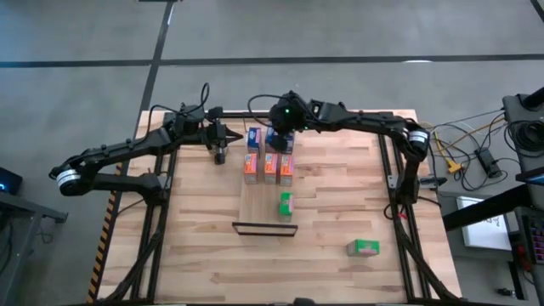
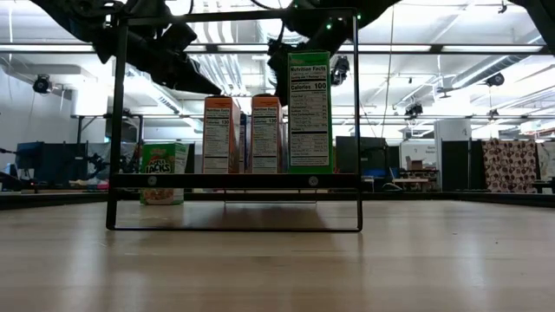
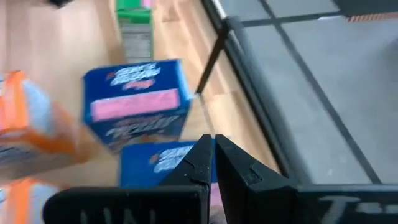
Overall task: Stack cereal on shelf
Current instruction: Adjust the blue cereal boxes
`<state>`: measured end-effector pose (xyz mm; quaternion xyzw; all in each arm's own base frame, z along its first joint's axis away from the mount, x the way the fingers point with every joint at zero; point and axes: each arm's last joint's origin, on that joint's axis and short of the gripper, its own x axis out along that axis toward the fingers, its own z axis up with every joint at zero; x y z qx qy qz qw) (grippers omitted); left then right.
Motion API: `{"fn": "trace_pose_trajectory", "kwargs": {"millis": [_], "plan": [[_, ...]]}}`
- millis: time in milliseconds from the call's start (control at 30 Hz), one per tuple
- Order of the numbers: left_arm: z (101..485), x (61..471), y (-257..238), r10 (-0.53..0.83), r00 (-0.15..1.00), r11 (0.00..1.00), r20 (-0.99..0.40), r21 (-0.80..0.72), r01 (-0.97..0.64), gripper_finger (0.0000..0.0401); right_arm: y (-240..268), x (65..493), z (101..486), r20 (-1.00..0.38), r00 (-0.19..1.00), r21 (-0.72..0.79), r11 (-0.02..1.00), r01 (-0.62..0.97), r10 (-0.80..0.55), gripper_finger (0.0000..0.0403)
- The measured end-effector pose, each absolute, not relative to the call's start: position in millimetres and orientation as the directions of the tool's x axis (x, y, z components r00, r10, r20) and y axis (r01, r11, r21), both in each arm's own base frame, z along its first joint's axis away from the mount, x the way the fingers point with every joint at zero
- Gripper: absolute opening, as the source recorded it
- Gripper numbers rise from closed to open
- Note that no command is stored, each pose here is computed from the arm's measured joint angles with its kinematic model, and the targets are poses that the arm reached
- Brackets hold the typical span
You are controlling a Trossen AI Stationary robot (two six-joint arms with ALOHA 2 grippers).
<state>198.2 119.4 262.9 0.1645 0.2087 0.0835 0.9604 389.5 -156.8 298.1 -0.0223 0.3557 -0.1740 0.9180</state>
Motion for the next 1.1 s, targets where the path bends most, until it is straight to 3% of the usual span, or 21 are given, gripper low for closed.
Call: {"fn": "trace_pose_trajectory", "kwargs": {"millis": [1100], "plan": [[259.1, 200.3, 120.8, 0.225, 0.893, 0.935, -0.390, 0.343, -0.086, 0.0000, -166.8, 397.0, 278.8, -0.645, 0.703, -0.157, 0.953, 0.261, -0.299, 0.0009]]}}
